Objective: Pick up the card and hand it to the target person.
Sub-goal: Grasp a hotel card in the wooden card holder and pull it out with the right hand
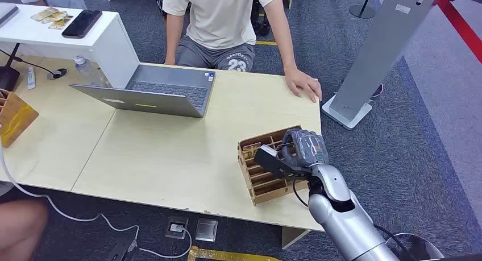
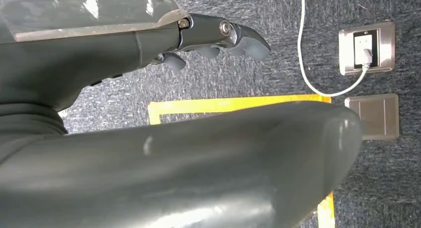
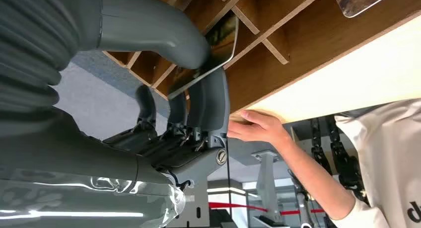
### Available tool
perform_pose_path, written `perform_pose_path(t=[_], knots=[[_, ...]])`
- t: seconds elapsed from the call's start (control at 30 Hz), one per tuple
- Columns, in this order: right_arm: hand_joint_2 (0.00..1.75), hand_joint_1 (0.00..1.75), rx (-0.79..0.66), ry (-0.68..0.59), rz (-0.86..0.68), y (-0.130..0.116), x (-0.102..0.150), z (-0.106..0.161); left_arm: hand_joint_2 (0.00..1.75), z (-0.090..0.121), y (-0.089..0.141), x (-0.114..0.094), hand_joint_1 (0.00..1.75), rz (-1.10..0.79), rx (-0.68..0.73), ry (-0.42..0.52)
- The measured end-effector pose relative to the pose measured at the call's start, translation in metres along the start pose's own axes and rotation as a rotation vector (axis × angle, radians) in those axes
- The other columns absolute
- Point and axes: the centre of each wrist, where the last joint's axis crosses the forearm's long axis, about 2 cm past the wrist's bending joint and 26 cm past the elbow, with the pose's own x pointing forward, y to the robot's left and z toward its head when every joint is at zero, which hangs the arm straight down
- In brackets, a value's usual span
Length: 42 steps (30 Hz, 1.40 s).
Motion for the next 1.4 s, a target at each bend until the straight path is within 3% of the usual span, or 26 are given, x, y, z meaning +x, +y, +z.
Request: perform_pose_path(t=[0.27, 0.4, 0.83, 1.07, 1.4], knots=[[1.75, 1.48, 0.002, -0.001, -0.005, -0.001, 0.0, -0.001, 0.0, 0.0, 0.0, 0.0, 0.0, 0.0, -0.001, 0.0], [1.75, 1.49, 0.004, -0.001, -0.009, -0.001, 0.0, -0.001, 1.75, 0.0, 0.0, 0.0, 0.0, -0.002, -0.006, -0.012], [1.75, 1.48, 0.063, 0.003, -0.025, -0.006, 0.0, -0.002, 1.75, 0.0, 0.0, 0.0, 0.0, -0.011, -0.008, -0.015], [1.75, 1.48, 0.237, 0.022, -0.02, -0.044, 0.001, -0.003, 1.75, 0.001, 0.003, -0.002, 0.0, -0.003, -0.003, -0.001], [1.75, 1.48, 0.078, -0.118, -0.001, -0.091, 0.019, 0.012, 1.75, 0.001, 0.004, -0.003, 0.0, 0.002, -0.004, 0.0]])
